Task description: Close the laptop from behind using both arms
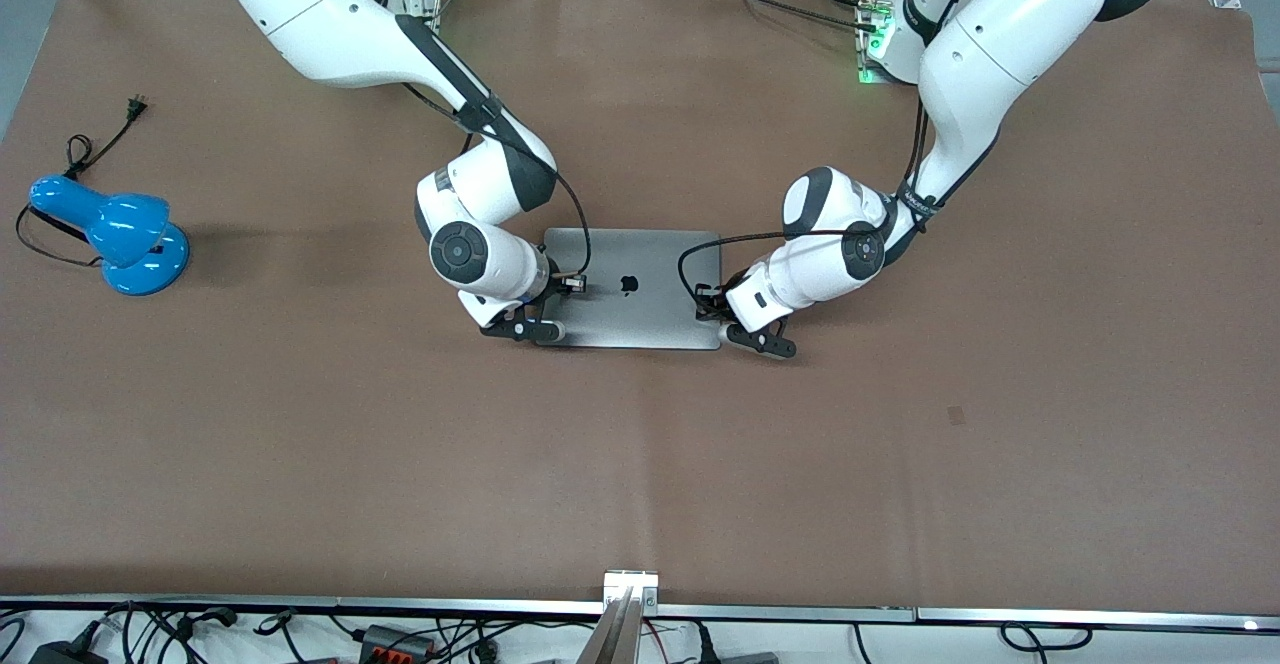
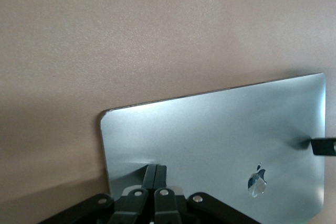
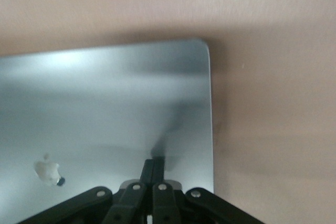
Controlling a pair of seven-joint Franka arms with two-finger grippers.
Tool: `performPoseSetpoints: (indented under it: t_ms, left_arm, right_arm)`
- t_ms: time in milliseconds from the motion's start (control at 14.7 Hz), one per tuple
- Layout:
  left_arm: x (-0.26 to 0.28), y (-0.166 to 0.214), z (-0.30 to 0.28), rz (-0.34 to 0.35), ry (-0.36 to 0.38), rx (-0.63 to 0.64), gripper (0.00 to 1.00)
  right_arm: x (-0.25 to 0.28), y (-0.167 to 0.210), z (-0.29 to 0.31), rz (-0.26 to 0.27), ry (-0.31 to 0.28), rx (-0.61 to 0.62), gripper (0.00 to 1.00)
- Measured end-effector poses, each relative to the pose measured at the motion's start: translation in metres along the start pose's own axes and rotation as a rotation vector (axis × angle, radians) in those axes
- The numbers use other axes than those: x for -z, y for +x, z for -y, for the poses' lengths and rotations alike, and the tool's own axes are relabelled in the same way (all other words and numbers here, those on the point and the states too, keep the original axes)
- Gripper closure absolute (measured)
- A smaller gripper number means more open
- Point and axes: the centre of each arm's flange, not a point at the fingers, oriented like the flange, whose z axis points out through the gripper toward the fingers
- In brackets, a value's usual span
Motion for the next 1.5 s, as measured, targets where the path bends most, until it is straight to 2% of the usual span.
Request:
performPoseSetpoints:
  t_ms: [340,544,816,1155,1291,1495]
  left_arm:
    - [0.030,0.019,-0.009,-0.060,-0.001,-0.018,0.98]
    - [0.078,0.027,-0.024,-0.035,0.027,-0.050,0.98]
    - [0.156,0.031,-0.019,0.030,0.088,-0.051,0.96]
    - [0.225,0.029,0.023,0.124,0.149,-0.032,0.96]
    - [0.257,0.030,0.042,0.172,0.227,-0.055,0.96]
    - [0.307,0.033,0.042,0.257,0.356,-0.090,0.96]
  right_arm:
    - [0.021,0.015,-0.003,-0.024,0.016,-0.014,0.99]
    - [0.043,0.015,-0.002,-0.013,0.007,-0.011,0.99]
    - [0.097,0.018,-0.018,-0.013,-0.008,-0.024,0.99]
    - [0.181,0.022,-0.065,-0.015,-0.026,0.013,0.99]
    - [0.214,0.023,-0.089,-0.022,-0.029,0.006,0.99]
    - [0.258,0.022,-0.124,-0.001,-0.040,0.020,0.99]
